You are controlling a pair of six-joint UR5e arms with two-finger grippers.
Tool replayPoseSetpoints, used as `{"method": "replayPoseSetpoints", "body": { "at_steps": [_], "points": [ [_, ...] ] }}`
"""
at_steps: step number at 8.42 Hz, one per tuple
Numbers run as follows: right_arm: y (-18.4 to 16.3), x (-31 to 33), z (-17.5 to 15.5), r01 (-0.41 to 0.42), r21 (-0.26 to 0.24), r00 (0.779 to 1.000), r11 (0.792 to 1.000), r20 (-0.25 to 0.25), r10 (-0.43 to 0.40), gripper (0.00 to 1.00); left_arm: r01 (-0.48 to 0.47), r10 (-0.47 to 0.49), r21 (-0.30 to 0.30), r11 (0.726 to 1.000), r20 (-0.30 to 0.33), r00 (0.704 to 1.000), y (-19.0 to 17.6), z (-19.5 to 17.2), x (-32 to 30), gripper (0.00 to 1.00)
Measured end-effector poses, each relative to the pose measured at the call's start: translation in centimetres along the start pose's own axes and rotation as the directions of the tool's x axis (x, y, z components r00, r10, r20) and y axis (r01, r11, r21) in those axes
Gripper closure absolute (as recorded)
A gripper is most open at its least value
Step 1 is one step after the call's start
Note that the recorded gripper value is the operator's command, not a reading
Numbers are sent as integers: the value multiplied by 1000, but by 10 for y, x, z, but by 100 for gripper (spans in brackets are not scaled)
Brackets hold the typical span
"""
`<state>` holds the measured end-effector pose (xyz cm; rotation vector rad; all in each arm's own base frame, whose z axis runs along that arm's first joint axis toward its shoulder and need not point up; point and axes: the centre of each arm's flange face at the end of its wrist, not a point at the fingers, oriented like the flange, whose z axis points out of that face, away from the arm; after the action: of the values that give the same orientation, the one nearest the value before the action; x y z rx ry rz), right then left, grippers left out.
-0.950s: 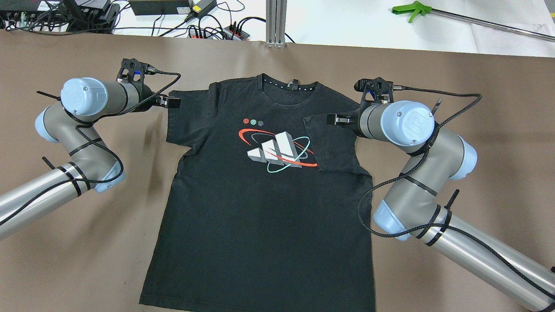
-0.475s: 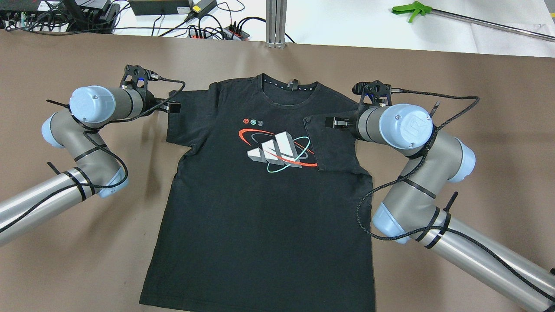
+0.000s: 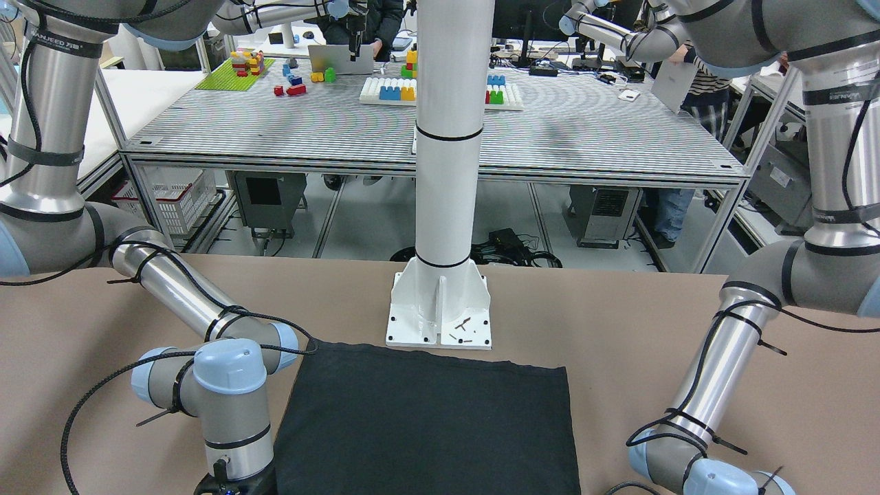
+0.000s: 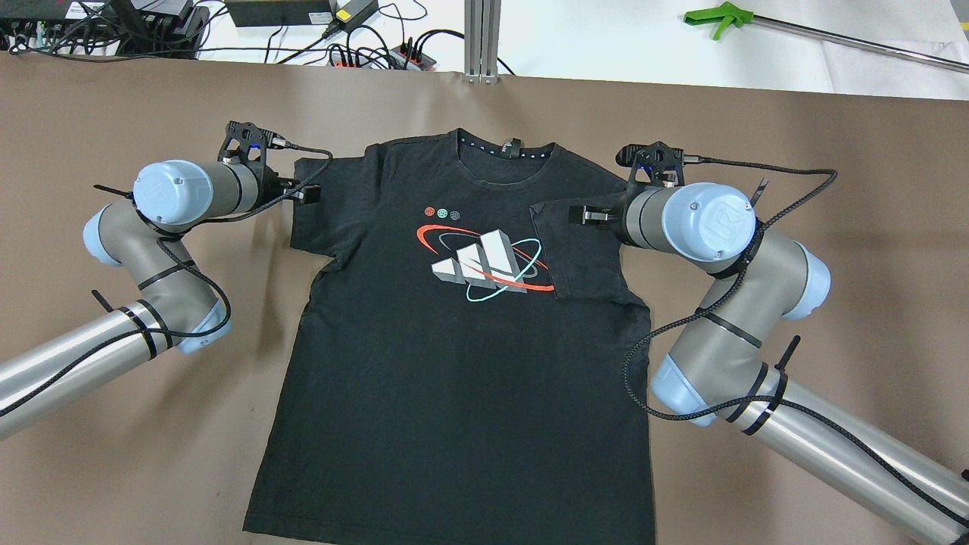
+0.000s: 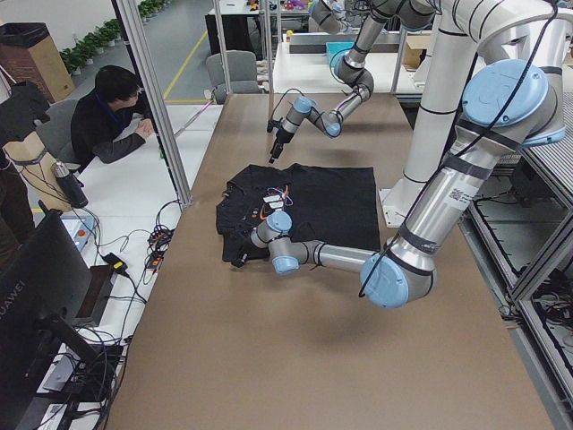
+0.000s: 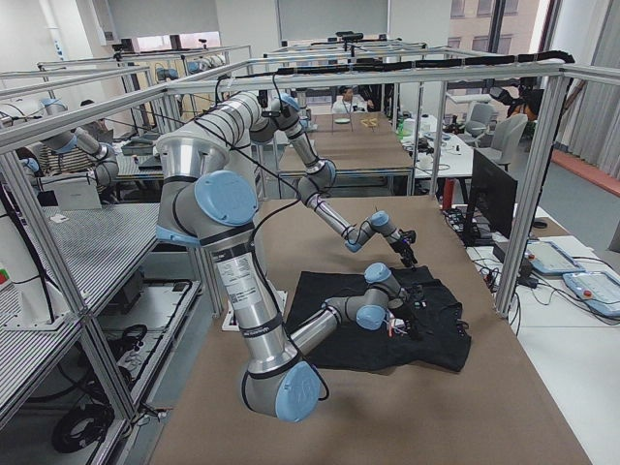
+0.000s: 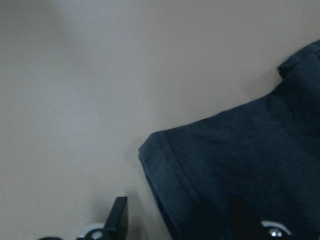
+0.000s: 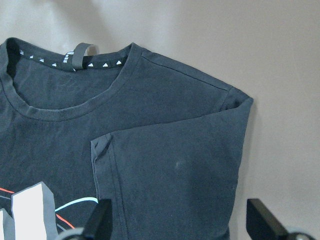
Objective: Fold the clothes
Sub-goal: 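Grasp the sleeve nearest the left gripper with the left gripper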
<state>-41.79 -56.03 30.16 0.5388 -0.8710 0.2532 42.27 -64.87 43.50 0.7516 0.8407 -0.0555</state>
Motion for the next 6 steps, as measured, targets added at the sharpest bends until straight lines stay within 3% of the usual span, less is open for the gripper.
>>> {"method": "replayPoseSetpoints", "body": {
  "at_steps": [1,2,6],
  "points": [
    [0,0,0,0,1,1000,1000,-1,0,6,-1,1,0,1000,0,1000,0,0,1,94],
    [0,0,1,1,1,1000,1000,-3,-1,6,1,-1,1,1000,-1,1000,0,0,2,100],
    [0,2,3,2,2,1000,1000,-8,-2,6,23,-22,13,1000,-20,1000,-13,-4,18,100]
  ]
}}
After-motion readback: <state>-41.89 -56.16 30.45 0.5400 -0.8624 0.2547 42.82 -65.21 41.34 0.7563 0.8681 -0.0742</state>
